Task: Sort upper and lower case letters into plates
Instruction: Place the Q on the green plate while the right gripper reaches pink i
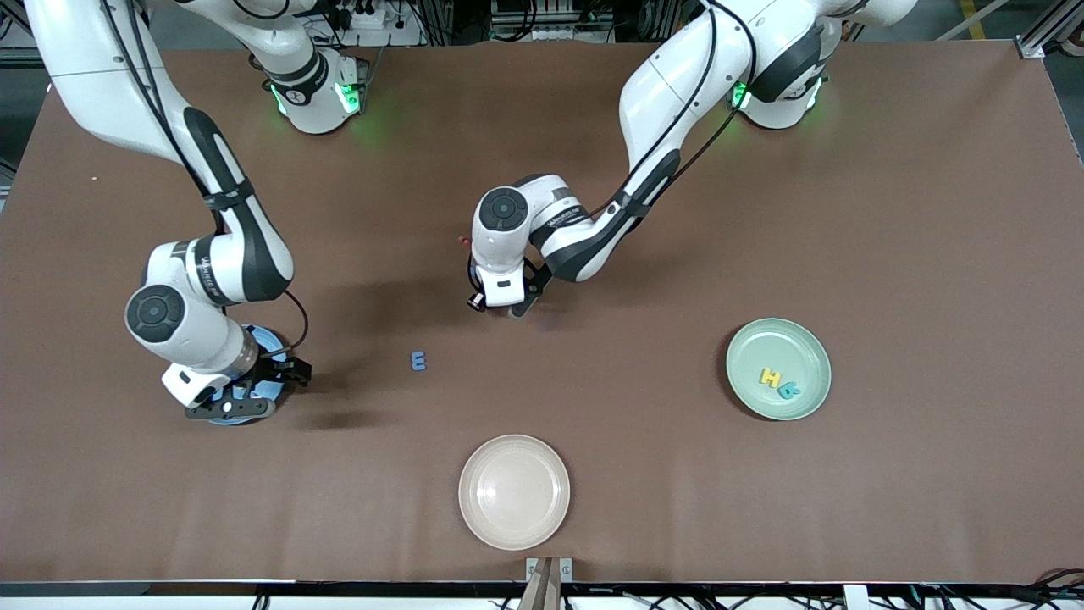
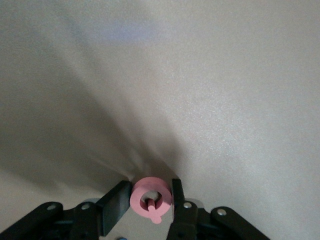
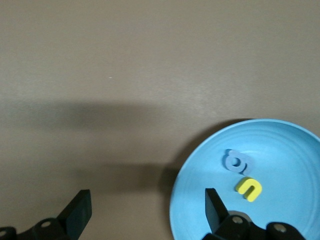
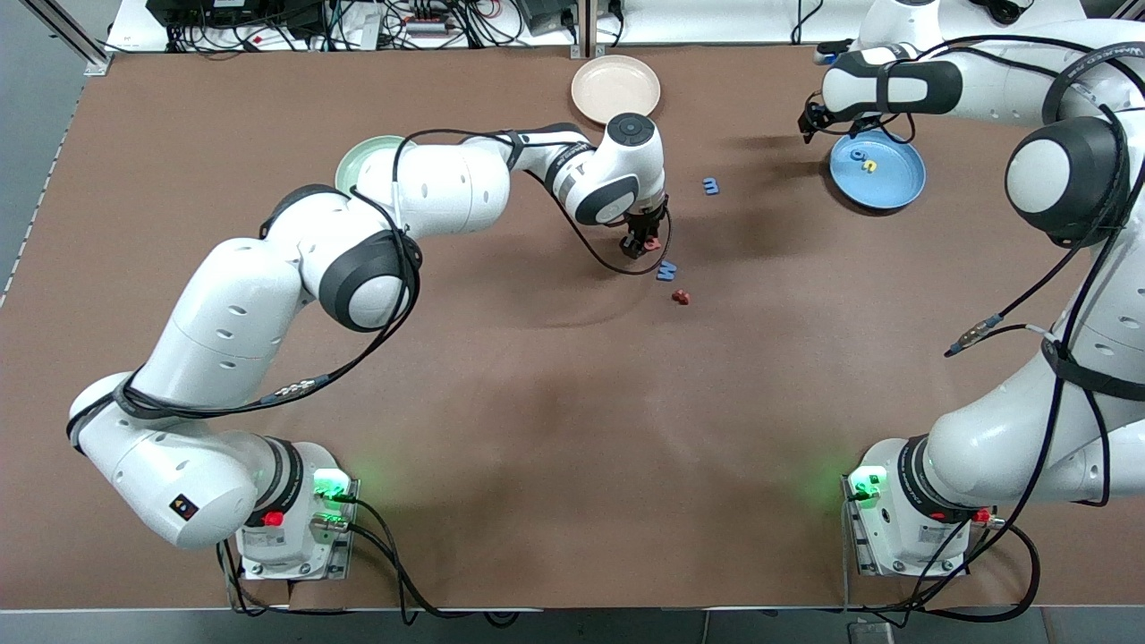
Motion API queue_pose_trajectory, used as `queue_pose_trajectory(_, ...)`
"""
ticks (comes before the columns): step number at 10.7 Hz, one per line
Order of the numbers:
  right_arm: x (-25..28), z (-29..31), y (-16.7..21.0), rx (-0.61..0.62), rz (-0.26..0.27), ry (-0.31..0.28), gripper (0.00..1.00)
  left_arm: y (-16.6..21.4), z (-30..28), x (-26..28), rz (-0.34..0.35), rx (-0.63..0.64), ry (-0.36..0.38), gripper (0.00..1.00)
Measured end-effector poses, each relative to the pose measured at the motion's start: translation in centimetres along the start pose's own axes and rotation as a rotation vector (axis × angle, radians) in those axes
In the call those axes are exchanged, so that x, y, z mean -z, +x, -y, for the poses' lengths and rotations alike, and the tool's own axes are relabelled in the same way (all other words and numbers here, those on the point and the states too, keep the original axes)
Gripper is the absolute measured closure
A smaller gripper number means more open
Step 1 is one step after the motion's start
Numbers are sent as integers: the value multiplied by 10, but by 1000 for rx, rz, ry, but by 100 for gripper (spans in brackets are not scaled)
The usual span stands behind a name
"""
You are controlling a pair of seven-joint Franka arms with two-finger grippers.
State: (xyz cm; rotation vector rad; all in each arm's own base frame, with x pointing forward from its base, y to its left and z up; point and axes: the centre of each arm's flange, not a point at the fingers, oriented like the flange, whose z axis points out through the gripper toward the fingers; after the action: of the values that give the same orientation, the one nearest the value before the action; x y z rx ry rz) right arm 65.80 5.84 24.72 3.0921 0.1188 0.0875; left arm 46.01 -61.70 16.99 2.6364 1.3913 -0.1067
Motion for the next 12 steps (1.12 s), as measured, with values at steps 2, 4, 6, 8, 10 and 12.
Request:
queue_pose_trajectory(2,-3,26,-2,-24,6,3,0,1,0,1,-9,-25,19,59)
queue_pose_trajectory(4,-7,66,-10,-75,33,1,0,10,-1,5,-31,-56,62,60)
queue_pose_trajectory(6,-5,113,-18,-122,44,-3,0,31,-7,20,-54,-125,102,63)
queue_pose_trajectory(8,-6,145,-29,-140,72,-15,0,62,-21,53,-70,-228,108,63)
queue_pose_trajectory(10,-3,180,-45,-110,95,-27,0,109,-35,94,-82,-340,109,63)
queue_pose_trajectory(12,12,203,-72,-61,92,-21,0,171,-43,131,-90,-455,133,63)
